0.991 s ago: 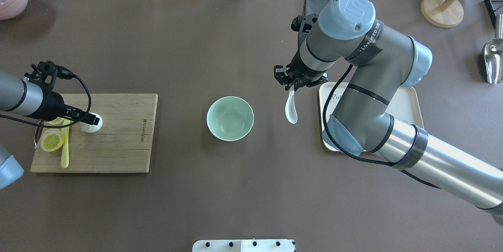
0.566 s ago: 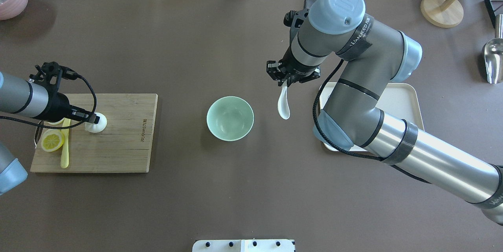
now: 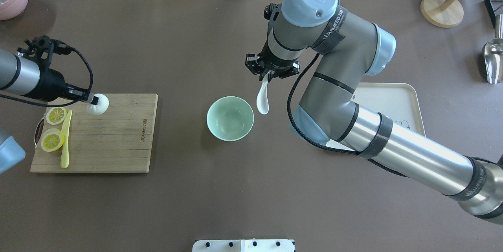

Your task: Put spoon and bun in bowl

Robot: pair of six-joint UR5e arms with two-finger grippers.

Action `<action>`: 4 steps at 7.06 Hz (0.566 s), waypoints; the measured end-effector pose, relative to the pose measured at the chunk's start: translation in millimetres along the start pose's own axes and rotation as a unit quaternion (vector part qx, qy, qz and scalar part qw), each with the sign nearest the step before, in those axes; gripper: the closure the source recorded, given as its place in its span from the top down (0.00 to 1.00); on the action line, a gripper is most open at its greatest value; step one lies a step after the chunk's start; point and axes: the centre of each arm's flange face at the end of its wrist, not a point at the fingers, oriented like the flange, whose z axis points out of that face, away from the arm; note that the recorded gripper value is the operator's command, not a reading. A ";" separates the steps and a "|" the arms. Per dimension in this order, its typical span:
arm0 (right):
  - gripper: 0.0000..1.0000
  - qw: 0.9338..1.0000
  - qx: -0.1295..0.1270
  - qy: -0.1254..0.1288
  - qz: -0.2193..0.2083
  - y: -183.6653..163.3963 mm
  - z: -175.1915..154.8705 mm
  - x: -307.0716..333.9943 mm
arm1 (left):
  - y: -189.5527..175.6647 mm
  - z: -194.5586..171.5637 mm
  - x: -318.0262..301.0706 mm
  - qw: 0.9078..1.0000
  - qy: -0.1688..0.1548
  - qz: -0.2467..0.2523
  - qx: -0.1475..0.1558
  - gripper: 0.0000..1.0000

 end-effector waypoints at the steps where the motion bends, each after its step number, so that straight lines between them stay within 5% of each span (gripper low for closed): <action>1: 0.00 1.000 0.007 0.001 -0.004 8.8 11.8 -11.2 | -24.4 -15.8 19.1 1.000 0.013 -0.007 0.002 0.00; 4: 0.00 0.999 0.029 -0.010 -0.015 28.6 39.2 -28.4 | -59.8 -31.2 64.4 0.999 0.030 -0.030 0.008 0.00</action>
